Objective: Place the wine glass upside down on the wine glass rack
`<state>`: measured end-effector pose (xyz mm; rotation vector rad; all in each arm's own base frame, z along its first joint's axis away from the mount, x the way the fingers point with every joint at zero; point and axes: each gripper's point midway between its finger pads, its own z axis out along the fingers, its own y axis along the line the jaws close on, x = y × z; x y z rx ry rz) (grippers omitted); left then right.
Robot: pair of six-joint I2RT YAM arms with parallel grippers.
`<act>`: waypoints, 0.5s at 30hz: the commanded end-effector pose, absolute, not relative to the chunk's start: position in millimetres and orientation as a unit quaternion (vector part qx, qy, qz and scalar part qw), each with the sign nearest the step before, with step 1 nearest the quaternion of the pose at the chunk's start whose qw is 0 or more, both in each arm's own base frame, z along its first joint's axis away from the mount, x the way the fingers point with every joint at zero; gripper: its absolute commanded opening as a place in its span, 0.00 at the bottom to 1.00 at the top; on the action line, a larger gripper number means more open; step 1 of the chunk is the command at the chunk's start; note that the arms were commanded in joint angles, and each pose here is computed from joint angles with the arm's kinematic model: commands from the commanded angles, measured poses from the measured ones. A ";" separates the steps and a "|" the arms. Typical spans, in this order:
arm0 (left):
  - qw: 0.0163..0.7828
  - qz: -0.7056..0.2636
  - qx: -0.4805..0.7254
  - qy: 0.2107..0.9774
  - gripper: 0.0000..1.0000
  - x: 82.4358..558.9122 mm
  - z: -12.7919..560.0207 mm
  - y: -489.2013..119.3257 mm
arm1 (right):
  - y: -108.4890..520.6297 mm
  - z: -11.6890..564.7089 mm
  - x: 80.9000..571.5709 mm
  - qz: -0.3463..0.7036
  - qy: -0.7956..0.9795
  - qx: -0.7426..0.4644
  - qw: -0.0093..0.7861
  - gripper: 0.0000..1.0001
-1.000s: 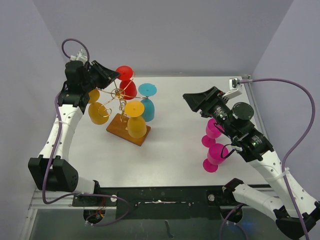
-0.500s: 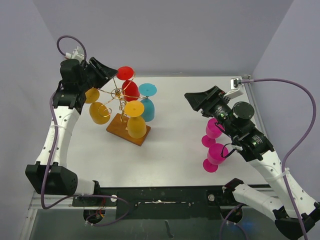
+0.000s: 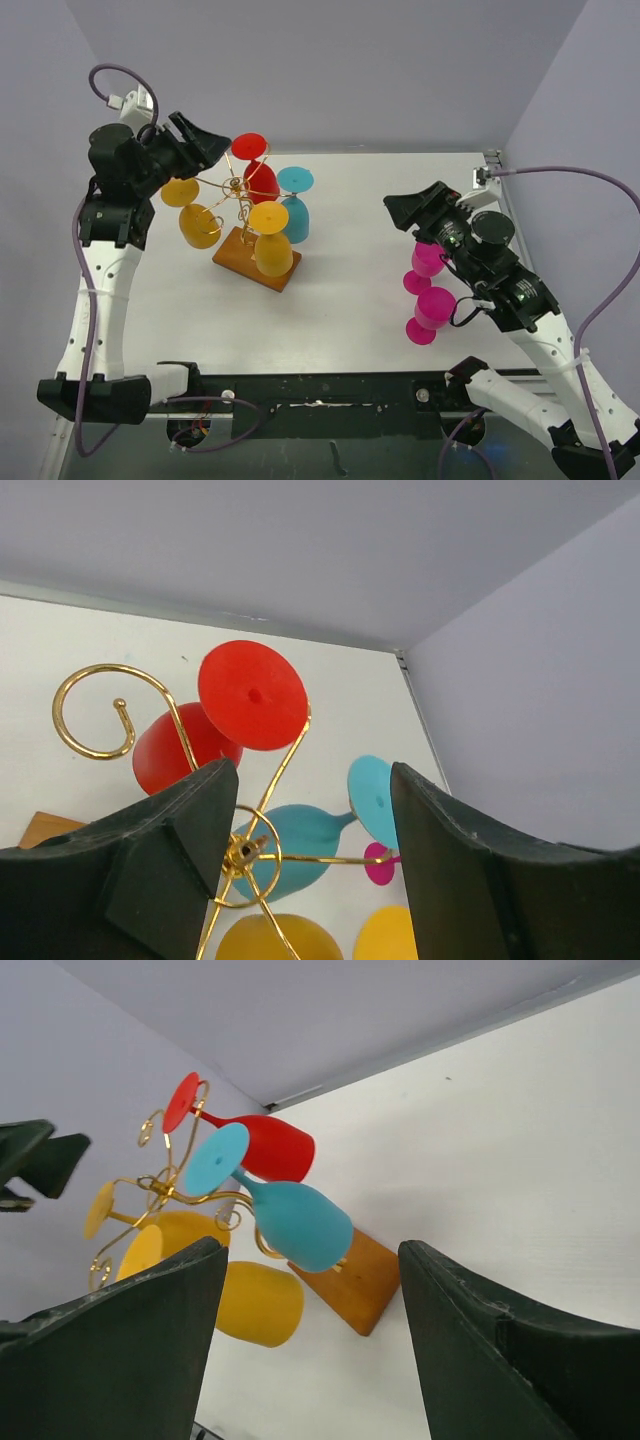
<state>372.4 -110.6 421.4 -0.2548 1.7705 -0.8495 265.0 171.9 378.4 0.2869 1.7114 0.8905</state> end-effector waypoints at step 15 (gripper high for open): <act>0.681 -0.226 0.071 0.692 0.76 220.4 421.8 -94.5 | 88.3 293.0 244.3 0.087 0.863 0.110 0.486 0.70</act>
